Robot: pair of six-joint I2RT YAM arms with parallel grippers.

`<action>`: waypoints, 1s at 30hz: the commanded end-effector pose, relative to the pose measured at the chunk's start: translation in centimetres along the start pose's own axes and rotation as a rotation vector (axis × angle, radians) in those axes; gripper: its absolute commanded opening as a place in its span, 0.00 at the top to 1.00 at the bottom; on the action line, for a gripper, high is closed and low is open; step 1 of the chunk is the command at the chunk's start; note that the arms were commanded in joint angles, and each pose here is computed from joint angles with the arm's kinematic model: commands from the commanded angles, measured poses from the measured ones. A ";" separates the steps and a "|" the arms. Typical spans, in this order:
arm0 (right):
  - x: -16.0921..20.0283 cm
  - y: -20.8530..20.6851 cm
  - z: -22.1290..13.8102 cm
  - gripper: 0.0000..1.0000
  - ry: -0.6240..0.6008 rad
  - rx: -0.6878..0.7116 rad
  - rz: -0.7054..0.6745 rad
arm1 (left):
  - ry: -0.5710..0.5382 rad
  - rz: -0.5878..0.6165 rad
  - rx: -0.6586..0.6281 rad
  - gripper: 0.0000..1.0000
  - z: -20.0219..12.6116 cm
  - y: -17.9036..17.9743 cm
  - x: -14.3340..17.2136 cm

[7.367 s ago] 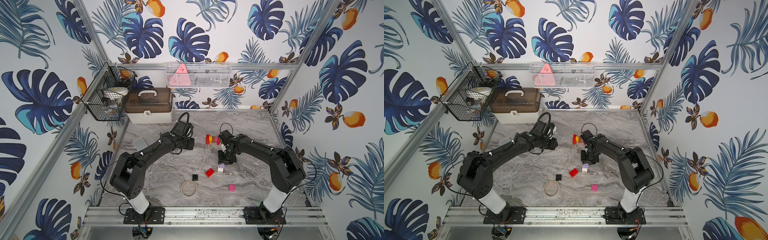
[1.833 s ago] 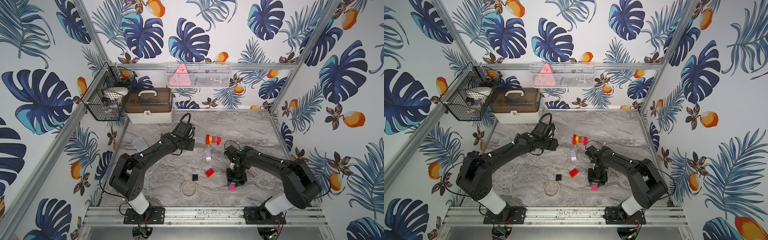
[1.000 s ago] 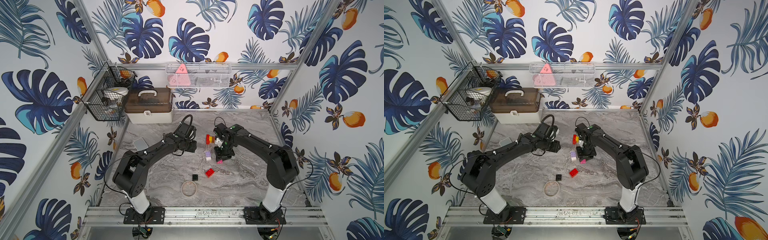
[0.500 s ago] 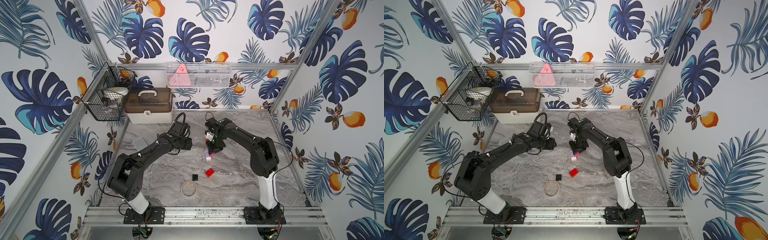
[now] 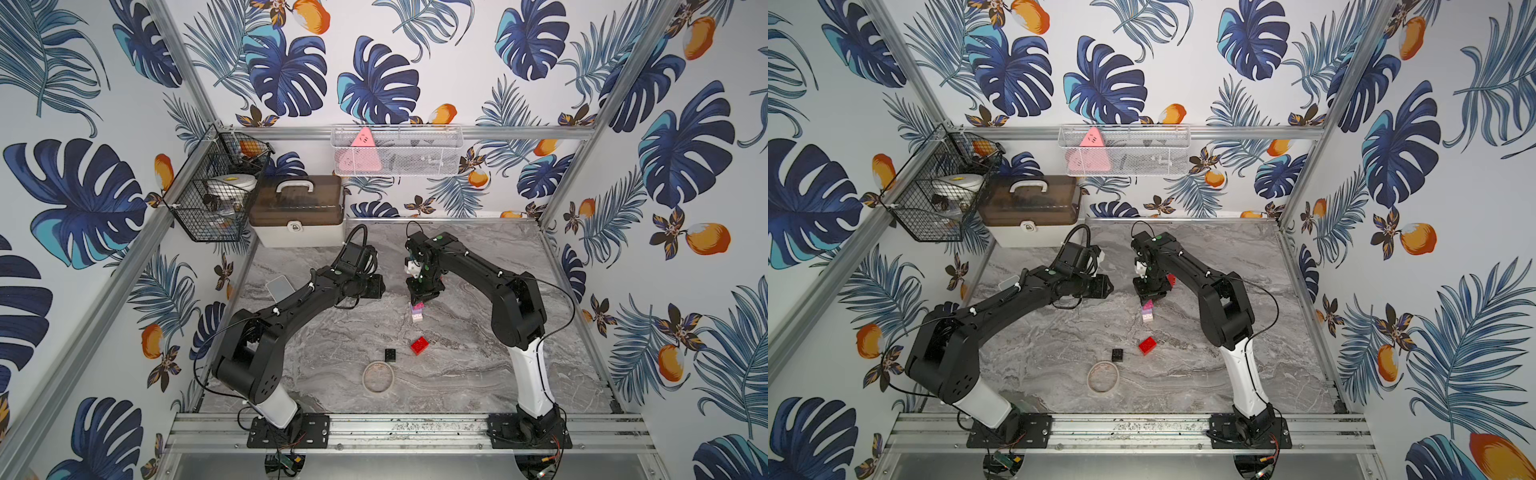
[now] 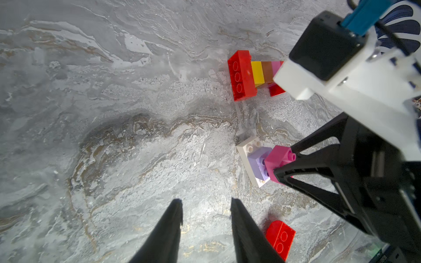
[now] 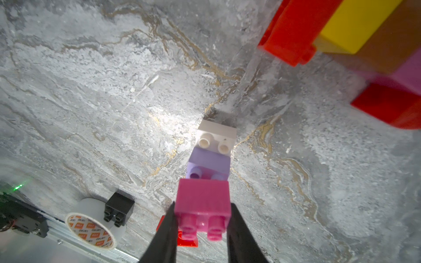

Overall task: Assemble the number 1 with lego
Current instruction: Assemble the lego brick with the lego brick.

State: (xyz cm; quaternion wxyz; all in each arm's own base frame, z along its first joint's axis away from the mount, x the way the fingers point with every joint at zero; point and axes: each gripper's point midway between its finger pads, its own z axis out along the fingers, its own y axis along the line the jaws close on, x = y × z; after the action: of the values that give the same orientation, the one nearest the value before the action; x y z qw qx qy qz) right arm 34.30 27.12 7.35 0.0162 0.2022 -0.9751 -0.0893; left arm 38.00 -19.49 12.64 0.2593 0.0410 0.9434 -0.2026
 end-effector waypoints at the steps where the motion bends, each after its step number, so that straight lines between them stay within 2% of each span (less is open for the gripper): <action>1: 0.3 0.3 0.5 0.80 0.028 -0.017 0.027 | -0.023 -0.002 0.010 0.58 -0.2 -0.2 -0.6; 9: 0.2 0.2 1.3 0.77 0.048 -0.018 0.042 | -0.025 0.003 0.007 0.58 -0.3 -0.2 -0.6; 21: -0.3 1.0 -1.6 0.77 0.003 -0.037 0.075 | -0.025 0.005 0.003 0.58 -0.2 -0.1 -0.7; 30: -0.3 0.6 -0.5 0.77 0.028 -0.016 0.114 | -0.028 0.007 -0.002 0.58 -0.2 0.0 -0.8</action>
State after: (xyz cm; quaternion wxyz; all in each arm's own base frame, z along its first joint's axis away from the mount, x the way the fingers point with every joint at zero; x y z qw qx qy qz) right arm 34.69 27.99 8.22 0.0258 0.1586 -0.9817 -0.1020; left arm 38.13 -19.44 12.68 0.2619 0.0404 0.9430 -0.2012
